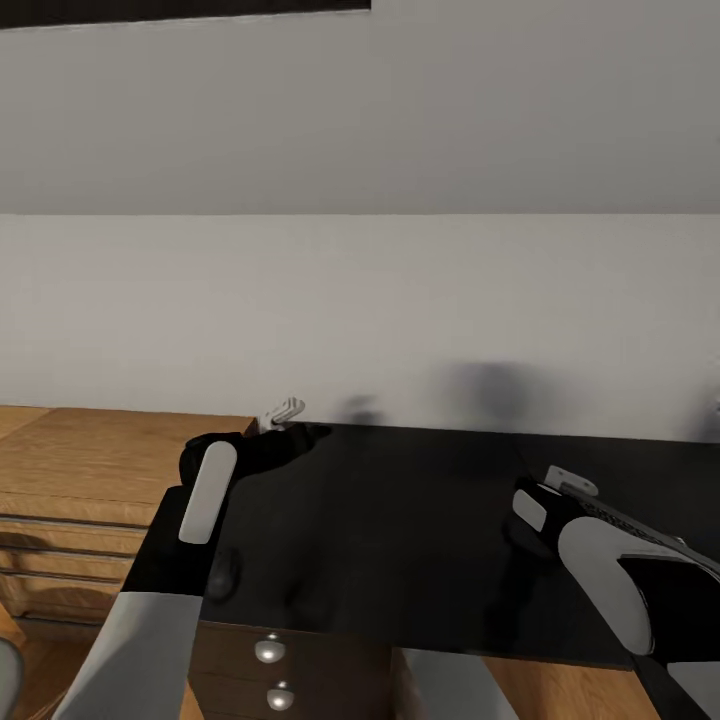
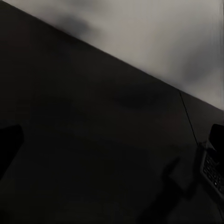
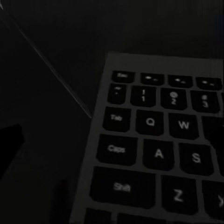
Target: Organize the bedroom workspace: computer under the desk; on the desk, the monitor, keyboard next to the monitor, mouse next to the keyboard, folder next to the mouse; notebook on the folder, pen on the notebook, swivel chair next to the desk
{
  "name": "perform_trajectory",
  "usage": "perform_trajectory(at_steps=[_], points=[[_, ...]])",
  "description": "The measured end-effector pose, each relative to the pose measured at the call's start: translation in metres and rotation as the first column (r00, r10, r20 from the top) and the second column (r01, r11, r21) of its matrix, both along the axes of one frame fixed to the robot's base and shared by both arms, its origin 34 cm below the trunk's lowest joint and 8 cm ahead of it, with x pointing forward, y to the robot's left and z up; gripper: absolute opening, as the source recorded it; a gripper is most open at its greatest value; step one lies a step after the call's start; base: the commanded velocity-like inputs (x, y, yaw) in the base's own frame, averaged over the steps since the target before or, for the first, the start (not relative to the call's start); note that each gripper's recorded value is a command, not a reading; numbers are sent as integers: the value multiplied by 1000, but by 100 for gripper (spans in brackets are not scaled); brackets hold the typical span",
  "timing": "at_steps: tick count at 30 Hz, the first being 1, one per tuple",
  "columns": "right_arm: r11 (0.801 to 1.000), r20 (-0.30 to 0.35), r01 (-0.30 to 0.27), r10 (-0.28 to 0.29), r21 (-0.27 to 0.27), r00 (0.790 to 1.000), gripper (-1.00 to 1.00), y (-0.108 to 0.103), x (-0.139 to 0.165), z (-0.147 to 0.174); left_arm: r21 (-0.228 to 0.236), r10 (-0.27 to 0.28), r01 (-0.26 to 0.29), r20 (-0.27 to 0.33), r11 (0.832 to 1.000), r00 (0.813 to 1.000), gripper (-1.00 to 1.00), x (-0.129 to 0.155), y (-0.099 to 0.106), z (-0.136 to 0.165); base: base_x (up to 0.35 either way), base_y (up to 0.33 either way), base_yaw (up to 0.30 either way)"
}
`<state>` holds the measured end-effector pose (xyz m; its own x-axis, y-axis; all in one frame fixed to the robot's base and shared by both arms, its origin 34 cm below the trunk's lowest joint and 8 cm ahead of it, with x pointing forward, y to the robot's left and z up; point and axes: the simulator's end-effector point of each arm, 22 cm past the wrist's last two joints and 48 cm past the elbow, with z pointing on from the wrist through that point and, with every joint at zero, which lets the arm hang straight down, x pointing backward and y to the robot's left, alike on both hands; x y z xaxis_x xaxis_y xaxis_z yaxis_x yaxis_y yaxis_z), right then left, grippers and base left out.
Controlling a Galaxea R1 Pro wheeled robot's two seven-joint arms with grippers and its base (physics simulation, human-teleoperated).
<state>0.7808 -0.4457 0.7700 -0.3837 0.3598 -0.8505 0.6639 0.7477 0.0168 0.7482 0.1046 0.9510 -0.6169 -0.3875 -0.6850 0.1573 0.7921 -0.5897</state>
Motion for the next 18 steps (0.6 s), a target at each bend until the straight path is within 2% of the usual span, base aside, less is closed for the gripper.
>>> perform_trajectory(at_steps=[18], points=[[1000,17,2,-2,-1,1000,100,-2,-1,11,-1,-1,1,18,1000,1000,100,-3,0,11,0,0,-197]])
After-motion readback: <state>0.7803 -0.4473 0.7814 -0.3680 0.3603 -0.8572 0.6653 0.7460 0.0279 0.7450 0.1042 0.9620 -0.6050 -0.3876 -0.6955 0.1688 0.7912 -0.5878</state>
